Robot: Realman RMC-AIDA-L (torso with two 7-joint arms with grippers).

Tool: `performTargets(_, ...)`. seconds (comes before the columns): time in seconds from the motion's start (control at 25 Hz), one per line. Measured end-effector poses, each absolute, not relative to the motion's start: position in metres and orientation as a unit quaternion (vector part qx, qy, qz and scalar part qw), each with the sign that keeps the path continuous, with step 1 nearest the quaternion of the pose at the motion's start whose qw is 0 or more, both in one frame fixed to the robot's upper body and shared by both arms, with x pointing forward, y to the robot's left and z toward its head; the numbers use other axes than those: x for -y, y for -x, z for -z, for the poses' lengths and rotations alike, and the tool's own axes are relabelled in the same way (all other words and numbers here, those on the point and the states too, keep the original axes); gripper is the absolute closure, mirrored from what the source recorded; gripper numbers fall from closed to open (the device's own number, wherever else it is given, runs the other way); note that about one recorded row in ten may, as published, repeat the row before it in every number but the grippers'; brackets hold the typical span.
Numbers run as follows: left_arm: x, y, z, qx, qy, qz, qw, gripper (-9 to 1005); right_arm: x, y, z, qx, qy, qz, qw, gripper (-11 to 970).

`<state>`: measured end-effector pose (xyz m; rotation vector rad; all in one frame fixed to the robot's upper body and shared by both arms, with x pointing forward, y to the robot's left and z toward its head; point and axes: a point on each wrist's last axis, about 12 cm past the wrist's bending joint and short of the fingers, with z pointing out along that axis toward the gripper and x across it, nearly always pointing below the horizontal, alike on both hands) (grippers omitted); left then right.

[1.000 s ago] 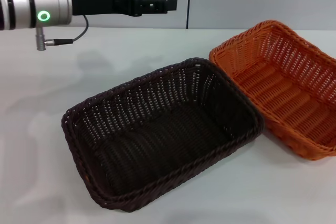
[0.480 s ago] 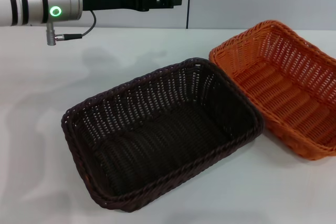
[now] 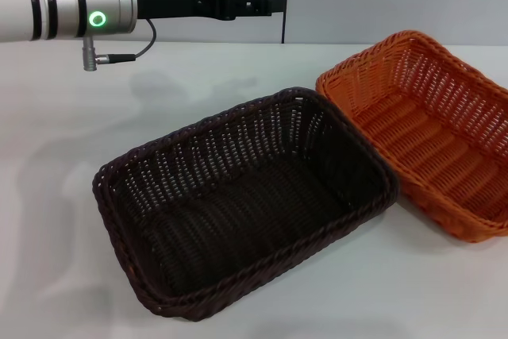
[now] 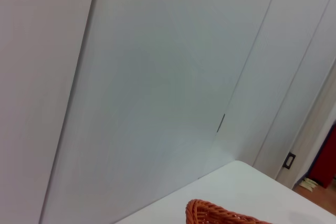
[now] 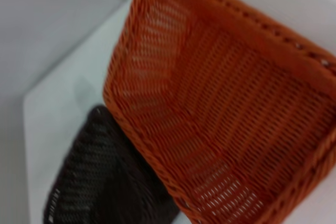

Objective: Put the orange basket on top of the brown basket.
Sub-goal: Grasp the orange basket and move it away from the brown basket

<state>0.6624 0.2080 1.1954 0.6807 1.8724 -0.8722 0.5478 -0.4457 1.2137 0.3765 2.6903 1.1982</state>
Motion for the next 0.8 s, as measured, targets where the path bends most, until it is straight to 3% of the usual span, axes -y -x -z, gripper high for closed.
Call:
performTargets(0.28,-0.206,-0.662,-1.192,-0.765,-0.278,0.356,0.458,155,0.441,-0.55,-1.209,-0.921,-0.111,-0.37,0.059,170)
performTargets(0.8,-0.21,-0.659,-1.184,-0.772,-0.271,0.36,0.448,156,0.428,-0.556,-1.163,-0.916,-0.152,-0.365,0.066,169)
